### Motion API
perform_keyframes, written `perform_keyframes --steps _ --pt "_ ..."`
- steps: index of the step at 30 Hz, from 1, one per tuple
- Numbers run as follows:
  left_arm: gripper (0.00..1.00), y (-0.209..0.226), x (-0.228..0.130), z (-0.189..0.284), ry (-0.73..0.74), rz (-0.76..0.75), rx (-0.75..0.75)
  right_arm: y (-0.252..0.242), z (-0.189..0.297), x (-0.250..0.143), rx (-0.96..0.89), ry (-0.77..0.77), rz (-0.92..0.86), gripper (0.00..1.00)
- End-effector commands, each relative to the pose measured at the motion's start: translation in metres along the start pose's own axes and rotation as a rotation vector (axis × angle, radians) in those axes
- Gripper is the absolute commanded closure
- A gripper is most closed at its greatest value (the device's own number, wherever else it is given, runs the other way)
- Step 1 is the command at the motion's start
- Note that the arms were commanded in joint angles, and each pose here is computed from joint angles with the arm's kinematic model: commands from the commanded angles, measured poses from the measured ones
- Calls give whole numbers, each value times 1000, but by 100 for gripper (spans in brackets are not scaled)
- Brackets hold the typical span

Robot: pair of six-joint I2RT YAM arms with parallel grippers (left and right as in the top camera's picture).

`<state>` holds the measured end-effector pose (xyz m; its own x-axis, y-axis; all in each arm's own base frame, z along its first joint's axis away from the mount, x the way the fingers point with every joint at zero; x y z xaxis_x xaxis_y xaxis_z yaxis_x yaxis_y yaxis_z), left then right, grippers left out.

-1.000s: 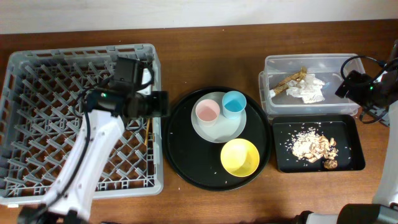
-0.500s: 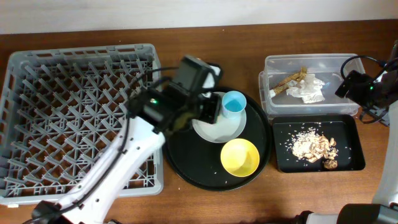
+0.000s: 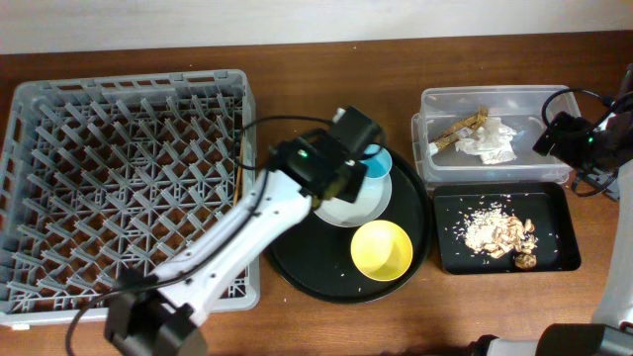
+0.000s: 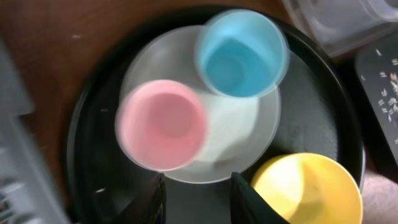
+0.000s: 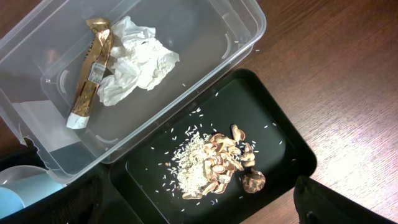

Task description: Sort waste into correct bins and load items into the dishwasher rack

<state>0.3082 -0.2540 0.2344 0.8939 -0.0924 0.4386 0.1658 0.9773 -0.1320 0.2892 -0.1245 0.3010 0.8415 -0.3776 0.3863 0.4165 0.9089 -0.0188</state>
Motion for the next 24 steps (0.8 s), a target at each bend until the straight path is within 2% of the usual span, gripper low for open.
perform_keyframes --steps 1,3,6,8,9,10,11,12,15,17,19,20,22,24 --pt "66 51 26 81 -138 168 -35 -3 5 2 -17 -18 -3 1" --pt "63 84 23 106 -144 242 -23 0 5 5 13 -35 -15 1" --pt "62 134 12 138 -157 359 49 22 8 9 223 -53 -9 1" --pt "56 160 5 151 -163 430 96 31 10 5 314 -28 -8 1" --pt "51 172 2 155 -160 464 119 42 15 2 434 -19 23 1" --pt "43 179 -1 157 -155 487 135 52 20 -1 534 -19 90 5" --pt "39 187 -5 158 -140 511 155 63 23 -6 599 -15 167 17" --pt "35 193 -8 159 -128 531 170 72 25 -12 614 6 214 20" --pt "34 206 -8 152 -121 569 195 125 34 -41 679 85 458 27" --pt "31 207 -8 146 -114 570 205 168 41 -66 659 123 649 28" --pt "35 211 -11 142 -107 570 239 205 48 -90 663 118 814 26" --pt "37 213 -12 141 -106 570 255 224 52 -101 669 99 893 21" --pt "37 218 -14 138 -108 569 300 254 59 -119 693 54 1012 1" --pt "37 221 -16 136 -105 570 329 279 71 -134 751 -6 1098 1"
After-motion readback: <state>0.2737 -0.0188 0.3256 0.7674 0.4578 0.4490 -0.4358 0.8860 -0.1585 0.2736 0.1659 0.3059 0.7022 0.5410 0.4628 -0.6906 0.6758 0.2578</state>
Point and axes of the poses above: each gripper's point midway between its finger pads, its own z axis back along the fingers, its own y axis along the line the jaws close on, x = y × z, the point moved 7 cm from there along z, back along the fingers, and after that the axes turned 15 degrees about z, right-handed, at the moved point
